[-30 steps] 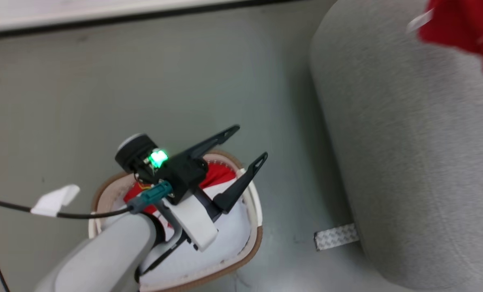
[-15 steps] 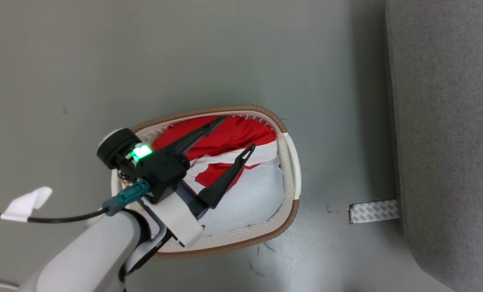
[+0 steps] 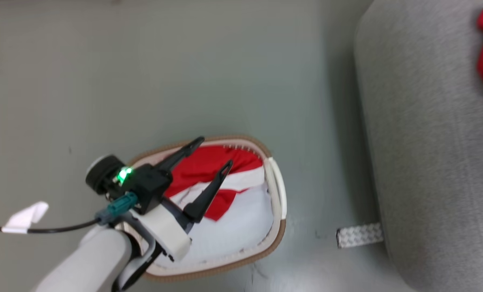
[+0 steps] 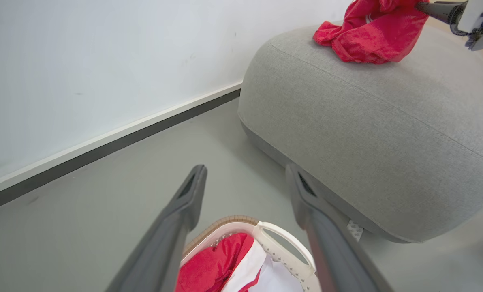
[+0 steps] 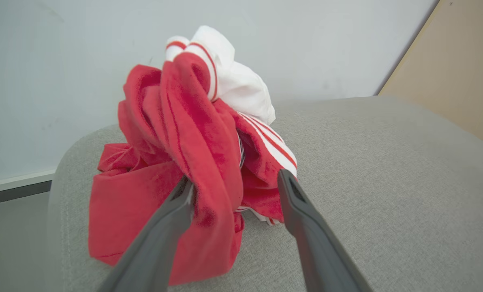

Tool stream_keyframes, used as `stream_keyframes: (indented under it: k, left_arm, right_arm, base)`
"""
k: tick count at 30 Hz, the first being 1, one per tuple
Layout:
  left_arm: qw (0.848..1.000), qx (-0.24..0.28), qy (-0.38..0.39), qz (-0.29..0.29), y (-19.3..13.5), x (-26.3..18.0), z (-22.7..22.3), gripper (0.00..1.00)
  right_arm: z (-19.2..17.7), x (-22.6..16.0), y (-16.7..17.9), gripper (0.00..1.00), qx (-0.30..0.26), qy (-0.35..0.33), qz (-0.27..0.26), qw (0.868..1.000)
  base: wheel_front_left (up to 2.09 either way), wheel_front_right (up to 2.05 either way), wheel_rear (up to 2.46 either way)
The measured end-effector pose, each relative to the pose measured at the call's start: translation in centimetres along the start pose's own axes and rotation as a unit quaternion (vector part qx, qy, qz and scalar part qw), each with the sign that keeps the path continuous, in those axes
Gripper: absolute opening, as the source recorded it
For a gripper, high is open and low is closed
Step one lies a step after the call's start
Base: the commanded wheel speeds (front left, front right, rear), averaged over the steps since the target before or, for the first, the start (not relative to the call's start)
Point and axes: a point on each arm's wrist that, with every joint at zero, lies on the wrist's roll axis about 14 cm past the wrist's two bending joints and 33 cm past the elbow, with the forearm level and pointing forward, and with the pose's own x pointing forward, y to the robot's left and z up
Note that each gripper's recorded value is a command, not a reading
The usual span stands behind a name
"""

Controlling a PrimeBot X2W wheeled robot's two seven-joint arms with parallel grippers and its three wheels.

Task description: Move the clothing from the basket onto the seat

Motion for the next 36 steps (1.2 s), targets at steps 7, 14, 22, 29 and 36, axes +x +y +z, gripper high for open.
stream_keyframes:
  k: [7, 14, 22, 29, 36]
  left_arm:
    - [0.999, -0.010, -0.018, 0.035, -1.5, -1.7, 2.3, 1.00]
    - [0.995, -0.012, -0.046, 0.084, -2.8, -4.3, 4.7, 1.00]
    - [0.978, -0.017, -0.095, 0.185, -2.5, -9.1, 6.9, 1.00]
    - [0.950, -0.021, -0.118, 0.288, -0.5, -14.7, 7.1, 1.00]
    - [0.925, -0.022, -0.121, 0.359, 0.5, -19.6, 5.7, 1.00]
  right_arm:
    - [2.7, -4.7, -0.5, 1.00, 0.046, -0.059, 0.025, 0.997]
    - [5.6, -10.1, -0.9, 1.00, 0.041, -0.116, 0.064, 0.990]
    - [9.1, -16.2, 1.6, 1.00, 0.033, -0.201, 0.142, 0.969]
    - [7.2, -20.1, 7.1, 1.00, 0.053, -0.200, 0.229, 0.951]
    - [2.0, -22.7, 11.5, 1.00, 0.083, -0.130, 0.298, 0.942]
  base:
    - [0.00, 0.00, 0.00]
    - [0.00, 0.00, 0.00]
    - [0.00, 0.00, 0.00]
    - [0.00, 0.00, 0.00]
    - [0.00, 0.00, 0.00]
